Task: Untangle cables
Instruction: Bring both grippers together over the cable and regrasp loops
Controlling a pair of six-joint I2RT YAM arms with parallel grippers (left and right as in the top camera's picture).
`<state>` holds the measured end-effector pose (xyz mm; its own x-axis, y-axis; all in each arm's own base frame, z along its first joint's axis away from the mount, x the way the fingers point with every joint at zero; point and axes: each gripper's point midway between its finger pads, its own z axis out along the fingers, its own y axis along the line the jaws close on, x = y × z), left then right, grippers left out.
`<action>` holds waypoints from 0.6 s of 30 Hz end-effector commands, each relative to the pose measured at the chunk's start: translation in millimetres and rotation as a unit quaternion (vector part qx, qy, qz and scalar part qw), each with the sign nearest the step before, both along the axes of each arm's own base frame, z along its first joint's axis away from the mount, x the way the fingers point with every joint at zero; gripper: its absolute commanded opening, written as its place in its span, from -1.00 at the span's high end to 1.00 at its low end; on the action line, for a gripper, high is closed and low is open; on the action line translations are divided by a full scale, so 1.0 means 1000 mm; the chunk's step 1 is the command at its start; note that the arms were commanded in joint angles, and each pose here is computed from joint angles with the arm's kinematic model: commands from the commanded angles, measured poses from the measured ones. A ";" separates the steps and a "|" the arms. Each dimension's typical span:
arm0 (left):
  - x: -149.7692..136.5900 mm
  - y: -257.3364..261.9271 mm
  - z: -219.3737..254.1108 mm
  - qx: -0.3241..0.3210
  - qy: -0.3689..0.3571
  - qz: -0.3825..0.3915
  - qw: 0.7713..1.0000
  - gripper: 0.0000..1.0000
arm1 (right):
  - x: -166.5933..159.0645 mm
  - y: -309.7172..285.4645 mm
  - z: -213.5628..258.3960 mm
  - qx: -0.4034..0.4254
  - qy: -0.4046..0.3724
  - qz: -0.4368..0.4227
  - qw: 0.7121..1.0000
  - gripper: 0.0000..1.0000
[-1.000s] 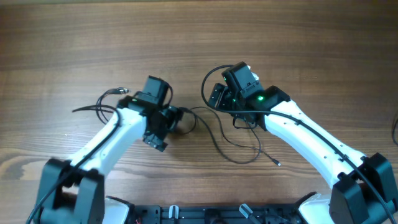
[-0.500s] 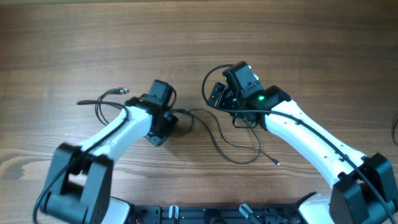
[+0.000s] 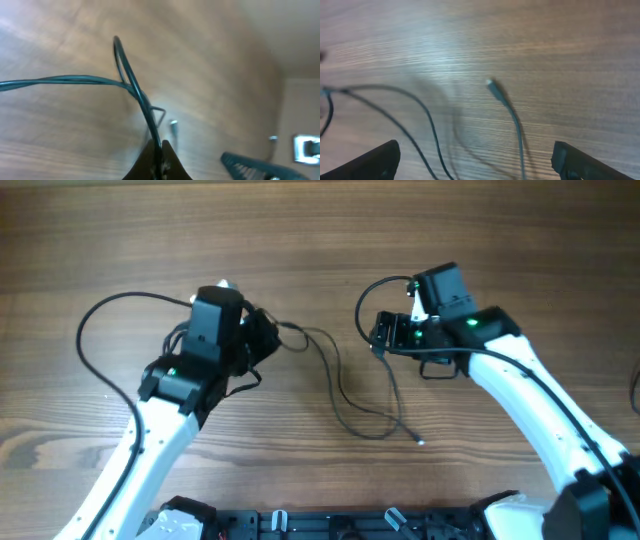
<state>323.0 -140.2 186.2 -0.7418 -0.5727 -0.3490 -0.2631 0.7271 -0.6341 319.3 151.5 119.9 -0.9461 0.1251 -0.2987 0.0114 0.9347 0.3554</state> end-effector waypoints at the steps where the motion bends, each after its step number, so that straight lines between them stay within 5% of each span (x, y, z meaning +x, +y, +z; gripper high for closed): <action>1: 0.008 -0.003 0.039 -0.069 -0.042 0.039 0.996 0.92 | -0.019 0.034 0.024 0.094 -0.003 0.093 0.991 -0.99; 8: 0.022 0.005 0.055 -0.142 -0.045 0.134 0.980 0.92 | -0.037 0.076 0.024 0.125 -0.035 0.242 0.962 -0.77; 18: 0.025 0.015 0.053 -0.221 -0.002 0.240 0.945 0.92 | -0.040 0.118 0.034 0.176 -0.074 0.300 0.935 -0.64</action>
